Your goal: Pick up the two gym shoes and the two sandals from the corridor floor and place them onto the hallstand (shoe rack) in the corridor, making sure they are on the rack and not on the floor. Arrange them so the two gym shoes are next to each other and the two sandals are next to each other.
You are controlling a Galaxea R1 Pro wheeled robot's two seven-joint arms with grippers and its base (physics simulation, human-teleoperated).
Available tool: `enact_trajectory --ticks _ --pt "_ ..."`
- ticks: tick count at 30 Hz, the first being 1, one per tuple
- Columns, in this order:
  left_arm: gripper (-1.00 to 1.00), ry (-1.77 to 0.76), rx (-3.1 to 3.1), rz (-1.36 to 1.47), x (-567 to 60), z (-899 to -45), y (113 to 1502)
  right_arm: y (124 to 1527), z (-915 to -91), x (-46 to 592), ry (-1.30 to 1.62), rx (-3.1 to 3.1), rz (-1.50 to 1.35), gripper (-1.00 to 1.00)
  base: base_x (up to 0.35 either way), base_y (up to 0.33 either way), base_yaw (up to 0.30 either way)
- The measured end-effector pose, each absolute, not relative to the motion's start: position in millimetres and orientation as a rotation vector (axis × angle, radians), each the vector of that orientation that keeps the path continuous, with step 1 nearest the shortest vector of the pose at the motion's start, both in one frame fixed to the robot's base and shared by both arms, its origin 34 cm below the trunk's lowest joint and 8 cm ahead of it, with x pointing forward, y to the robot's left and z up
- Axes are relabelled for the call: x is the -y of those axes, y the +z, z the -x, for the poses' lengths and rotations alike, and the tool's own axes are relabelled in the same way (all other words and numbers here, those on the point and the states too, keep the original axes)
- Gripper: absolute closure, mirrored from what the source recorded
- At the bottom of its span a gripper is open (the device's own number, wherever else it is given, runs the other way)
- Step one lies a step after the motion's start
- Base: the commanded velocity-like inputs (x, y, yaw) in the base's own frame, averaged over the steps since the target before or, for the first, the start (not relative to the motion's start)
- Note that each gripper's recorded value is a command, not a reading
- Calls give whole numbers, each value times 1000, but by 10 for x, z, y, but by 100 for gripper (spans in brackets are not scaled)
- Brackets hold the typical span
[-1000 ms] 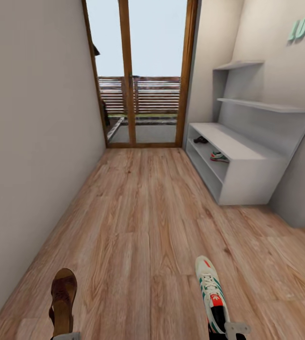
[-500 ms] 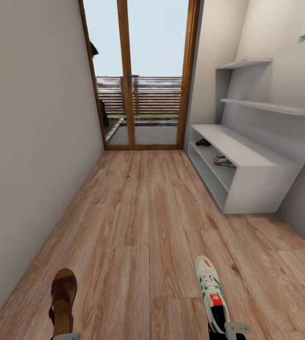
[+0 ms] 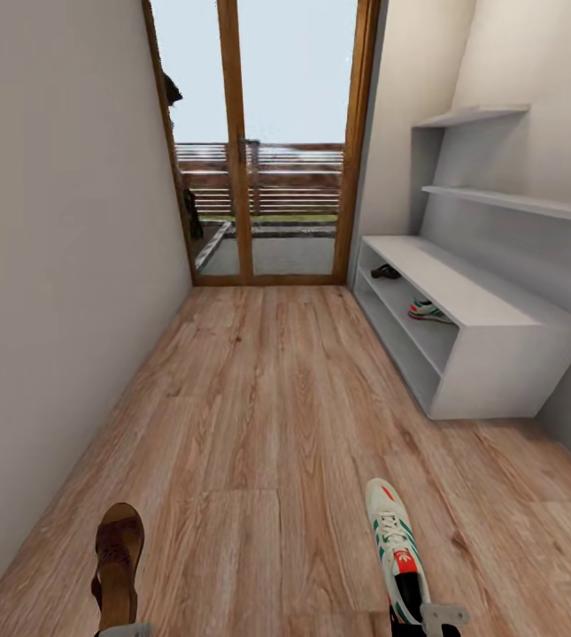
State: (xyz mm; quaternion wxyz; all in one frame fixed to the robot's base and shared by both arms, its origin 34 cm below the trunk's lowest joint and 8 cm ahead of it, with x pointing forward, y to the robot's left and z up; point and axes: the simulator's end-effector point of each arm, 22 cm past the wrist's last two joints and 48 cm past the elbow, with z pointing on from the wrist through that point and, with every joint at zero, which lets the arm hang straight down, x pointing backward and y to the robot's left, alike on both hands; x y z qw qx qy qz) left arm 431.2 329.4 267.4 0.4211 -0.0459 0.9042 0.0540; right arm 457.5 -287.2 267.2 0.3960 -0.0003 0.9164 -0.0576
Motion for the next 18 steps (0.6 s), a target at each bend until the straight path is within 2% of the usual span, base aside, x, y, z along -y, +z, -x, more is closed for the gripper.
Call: enact_trajectory --ticks 5,18 --pt "100 135 -2269 114 -3293 -4300 2660 2656 -4561 2864 -145 -2327 1 100 336 0 133" --pt "100 136 -2270 115 -3294 -4297 2657 2652 -4557 2876 -147 -2328 -1 100 336 0 9"
